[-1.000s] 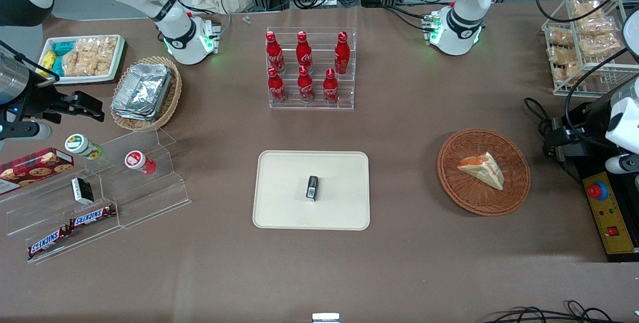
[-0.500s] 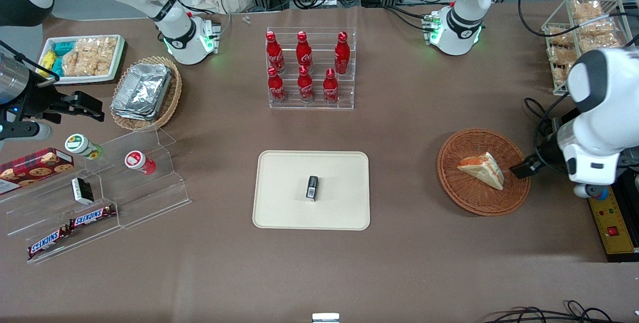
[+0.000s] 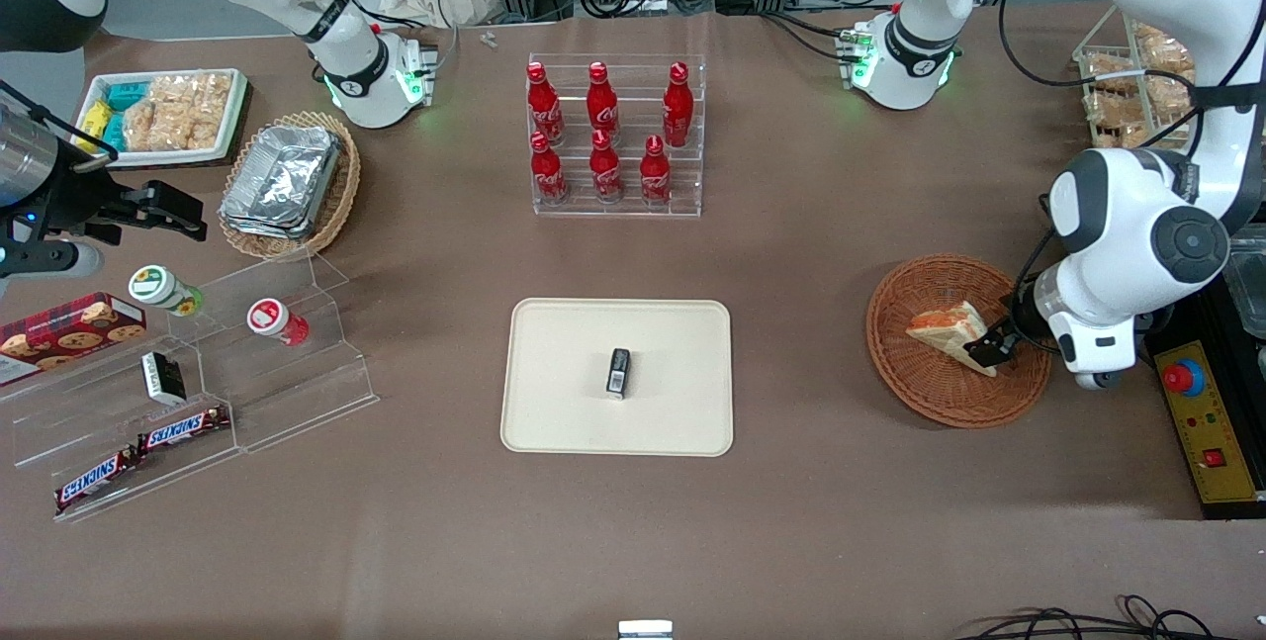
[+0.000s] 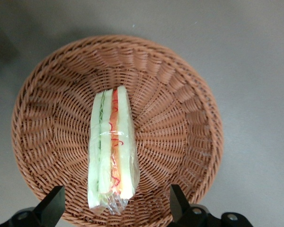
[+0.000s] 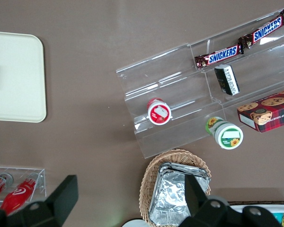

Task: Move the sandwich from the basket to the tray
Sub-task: 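Close the left gripper on the sandwich's edge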

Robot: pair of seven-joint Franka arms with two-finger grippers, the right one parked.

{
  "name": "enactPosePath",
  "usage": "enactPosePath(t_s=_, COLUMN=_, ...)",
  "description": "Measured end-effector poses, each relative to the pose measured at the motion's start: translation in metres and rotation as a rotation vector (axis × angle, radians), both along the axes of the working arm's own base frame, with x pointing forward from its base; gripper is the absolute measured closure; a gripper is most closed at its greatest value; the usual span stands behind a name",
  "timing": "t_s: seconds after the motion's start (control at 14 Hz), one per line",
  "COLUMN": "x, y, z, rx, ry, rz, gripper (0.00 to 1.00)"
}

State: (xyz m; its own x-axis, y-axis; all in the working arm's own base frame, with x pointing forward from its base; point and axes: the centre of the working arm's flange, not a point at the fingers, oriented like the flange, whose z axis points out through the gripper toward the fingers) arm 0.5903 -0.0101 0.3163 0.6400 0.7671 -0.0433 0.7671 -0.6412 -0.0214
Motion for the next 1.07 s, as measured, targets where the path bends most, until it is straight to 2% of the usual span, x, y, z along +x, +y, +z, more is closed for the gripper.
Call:
enactPosePath(t_s=0.21, x=-0.011, y=-0.002, z=-0.032, rx=-0.008, ry=-0.027, rz=0.029, gripper=0.0)
enactPosePath(t_s=0.5, x=-0.026, y=-0.004, z=-0.067, rx=-0.016, ry=0.006, rz=0.034, gripper=0.0)
enactPosePath(t_s=0.71, x=-0.026, y=-0.004, z=-0.076, rx=-0.02, ry=0.007, rz=0.036, gripper=0.02)
enactPosePath(t_s=0.86, x=-0.024, y=-0.003, z=-0.074, rx=-0.017, ry=-0.003, rz=0.034, gripper=0.19)
enactPosePath(t_s=1.07, x=-0.02, y=-0.002, z=-0.069, rx=0.001, ry=-0.019, rz=0.011, gripper=0.54)
